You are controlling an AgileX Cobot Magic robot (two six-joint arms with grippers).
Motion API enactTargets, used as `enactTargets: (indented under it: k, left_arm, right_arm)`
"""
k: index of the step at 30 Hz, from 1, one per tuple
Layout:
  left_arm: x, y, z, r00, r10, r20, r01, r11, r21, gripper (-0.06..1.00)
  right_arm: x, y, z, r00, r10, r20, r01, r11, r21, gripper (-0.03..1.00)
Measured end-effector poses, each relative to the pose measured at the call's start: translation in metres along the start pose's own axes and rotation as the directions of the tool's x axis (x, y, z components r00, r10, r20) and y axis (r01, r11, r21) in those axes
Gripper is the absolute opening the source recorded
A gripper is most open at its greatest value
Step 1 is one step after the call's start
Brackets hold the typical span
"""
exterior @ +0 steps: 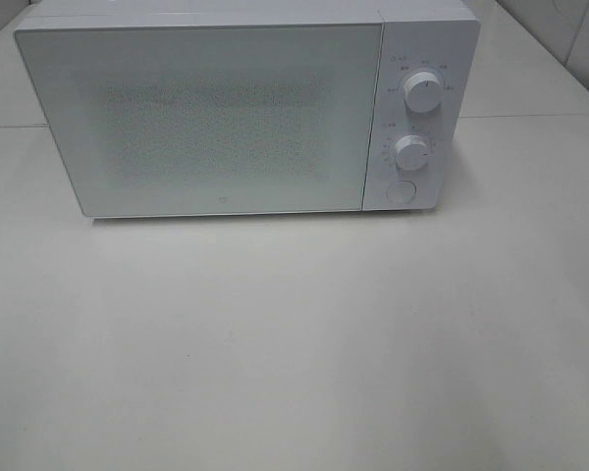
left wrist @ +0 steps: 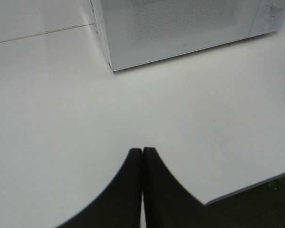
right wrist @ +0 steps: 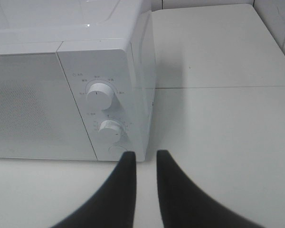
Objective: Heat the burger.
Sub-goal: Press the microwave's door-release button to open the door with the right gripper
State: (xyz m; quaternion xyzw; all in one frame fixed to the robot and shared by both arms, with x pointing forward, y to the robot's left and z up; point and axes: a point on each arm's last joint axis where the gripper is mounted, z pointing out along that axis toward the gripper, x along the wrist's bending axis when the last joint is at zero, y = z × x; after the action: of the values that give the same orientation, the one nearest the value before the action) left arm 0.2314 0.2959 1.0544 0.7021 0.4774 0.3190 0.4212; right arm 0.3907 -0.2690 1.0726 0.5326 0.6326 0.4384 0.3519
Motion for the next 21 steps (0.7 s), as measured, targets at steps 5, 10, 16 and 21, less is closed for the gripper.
enactTargets:
  k: [5,10,16,21]
  left_arm:
    - [0.000,0.000,0.000,1.000,0.000,0.000,0.000,1.000,0.000,0.00]
    - [0.000,0.000,0.000,1.000,0.000,0.000,0.000,1.000,0.000,0.00]
    - [0.000,0.000,0.000,1.000,0.000,0.000,0.000,1.000,0.000,0.00]
    - [0.000,0.000,0.000,1.000,0.000,0.000,0.000,1.000,0.000,0.00]
  right_arm:
    - [0.000,0.001,0.019,1.000,0.000,0.002,0.000,1.000,-0.004,0.04]
    - [-0.001,0.000,0.042,1.000,0.001,0.004,-0.001,1.000,-0.018,0.00]
    - [-0.001,-0.003,0.073,1.000,0.001,0.007,0.000,0.998,-0.061,0.00]
    - [-0.002,-0.012,0.095,1.000,0.000,0.010,0.000,0.999,-0.054,0.00]
